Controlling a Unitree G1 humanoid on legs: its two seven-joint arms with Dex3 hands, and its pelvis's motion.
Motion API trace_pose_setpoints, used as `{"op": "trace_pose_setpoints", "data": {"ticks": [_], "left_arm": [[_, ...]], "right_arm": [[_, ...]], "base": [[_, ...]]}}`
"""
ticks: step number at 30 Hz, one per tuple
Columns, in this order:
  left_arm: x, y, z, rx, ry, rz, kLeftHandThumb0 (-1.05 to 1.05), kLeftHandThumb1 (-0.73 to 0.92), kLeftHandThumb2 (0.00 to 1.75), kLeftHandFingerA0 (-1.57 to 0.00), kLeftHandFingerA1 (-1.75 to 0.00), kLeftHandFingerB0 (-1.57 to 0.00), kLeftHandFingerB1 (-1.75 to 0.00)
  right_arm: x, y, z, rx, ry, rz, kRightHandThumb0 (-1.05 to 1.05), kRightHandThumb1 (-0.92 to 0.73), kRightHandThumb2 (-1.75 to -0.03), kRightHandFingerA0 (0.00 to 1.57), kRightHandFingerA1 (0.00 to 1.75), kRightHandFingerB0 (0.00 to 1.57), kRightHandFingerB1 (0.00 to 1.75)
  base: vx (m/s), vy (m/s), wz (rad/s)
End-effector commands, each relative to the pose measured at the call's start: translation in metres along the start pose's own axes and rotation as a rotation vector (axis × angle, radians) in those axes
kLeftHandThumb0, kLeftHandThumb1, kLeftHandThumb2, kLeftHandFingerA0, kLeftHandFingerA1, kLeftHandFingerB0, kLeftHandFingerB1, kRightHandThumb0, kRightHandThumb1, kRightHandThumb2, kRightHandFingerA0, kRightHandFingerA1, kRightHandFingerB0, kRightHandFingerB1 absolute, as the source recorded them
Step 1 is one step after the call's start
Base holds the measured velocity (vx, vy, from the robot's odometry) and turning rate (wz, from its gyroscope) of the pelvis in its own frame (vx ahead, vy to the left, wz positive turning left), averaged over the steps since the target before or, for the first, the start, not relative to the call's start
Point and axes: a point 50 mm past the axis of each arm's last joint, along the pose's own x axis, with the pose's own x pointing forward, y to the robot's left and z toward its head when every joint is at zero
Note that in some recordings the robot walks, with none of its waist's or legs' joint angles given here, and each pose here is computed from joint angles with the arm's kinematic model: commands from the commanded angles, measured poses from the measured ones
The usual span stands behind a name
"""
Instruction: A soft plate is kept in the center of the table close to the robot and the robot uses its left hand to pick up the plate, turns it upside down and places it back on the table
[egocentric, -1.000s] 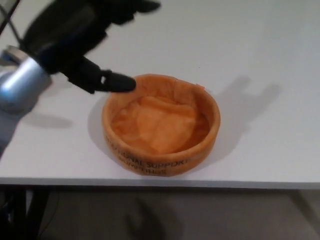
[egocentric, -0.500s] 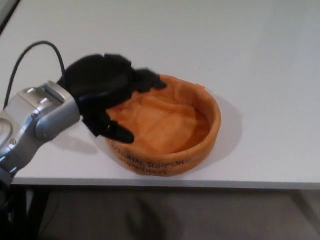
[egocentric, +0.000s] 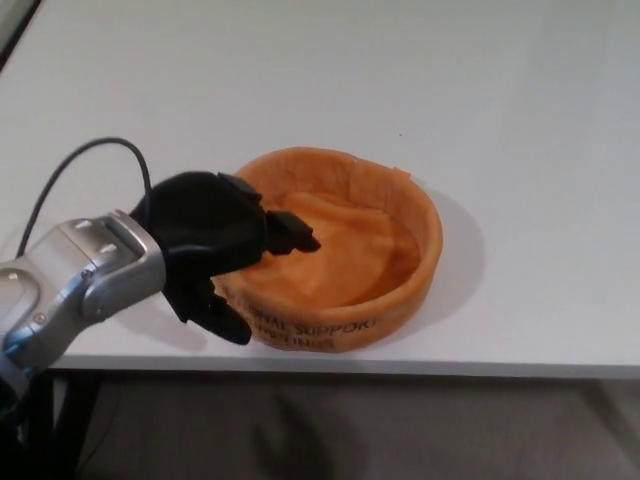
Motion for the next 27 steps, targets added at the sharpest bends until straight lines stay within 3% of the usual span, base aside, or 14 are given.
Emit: {"op": "trace_pose_setpoints", "data": {"ticks": [1, 13, 14, 15, 17, 18, 26, 27], "left_arm": [[0.002, -0.014, 0.004, 0.010, -0.008, -0.015, -0.97, 0.67, 0.62, -0.43, -0.39, -0.32, -0.31], [0.012, -0.036, 0.007, 0.024, 0.002, 0.011, -0.93, 0.73, 0.63, -0.49, -0.42, -0.37, -0.34], [0.014, -0.043, 0.009, 0.064, 0.001, 0.014, -0.86, 0.78, 0.64, -0.56, -0.45, -0.40, -0.35], [0.014, -0.051, 0.014, 0.090, -0.006, 0.023, -0.79, 0.62, 1.03, -0.57, -0.61, -0.38, -0.51], [0.016, -0.054, 0.014, 0.106, -0.007, 0.018, -0.75, 0.63, 1.03, -0.60, -0.64, -0.40, -0.52], [0.014, -0.062, 0.020, 0.100, -0.019, -0.006, -0.75, 0.80, 0.64, -0.68, -0.56, -0.48, -0.39], [0.011, -0.072, 0.029, 0.051, -0.005, -0.011, -0.69, 0.72, 0.62, -0.72, -0.57, -0.61, -0.45], [0.010, -0.074, 0.030, 0.050, -0.005, -0.008, -0.65, 0.67, 0.60, -0.79, -0.76, -0.74, -0.58]], "right_arm": [[-0.001, -0.008, 0.002, -0.003, 0.004, -0.004, -0.65, -0.86, -0.67, 0.51, 0.36, 0.36, 0.33], [0.001, -0.006, 0.002, -0.003, 0.010, 0.012, -0.66, -0.84, -0.66, 0.51, 0.36, 0.37, 0.33], [-0.001, -0.005, 0.001, 0.006, 0.013, 0.017, -0.65, -0.84, -0.66, 0.53, 0.37, 0.37, 0.33], [-0.007, -0.004, 0.000, 0.005, 0.025, 0.025, -0.65, -0.84, -0.66, 0.54, 0.37, 0.36, 0.33], [-0.008, -0.003, 0.001, 0.013, 0.025, 0.029, -0.65, -0.84, -0.67, 0.54, 0.38, 0.35, 0.32], [-0.016, -0.003, -0.002, 0.016, 0.047, 0.036, -0.65, -0.83, -0.66, 0.53, 0.37, 0.36, 0.32], [-0.030, -0.002, -0.006, 0.016, 0.086, 0.071, -0.65, -0.85, -0.66, 0.50, 0.36, 0.33, 0.31], [-0.032, -0.002, -0.006, 0.008, 0.091, 0.071, -0.65, -0.85, -0.66, 0.51, 0.36, 0.33, 0.31]], "base": [[0.00, 0.000, 0.00], [0.00, 0.000, 0.00], [0.00, 0.000, 0.00], [0.00, 0.000, 0.00], [0.00, 0.000, 0.00], [0.00, 0.000, 0.00], [0.00, 0.000, 0.00], [0.00, 0.000, 0.00]]}}
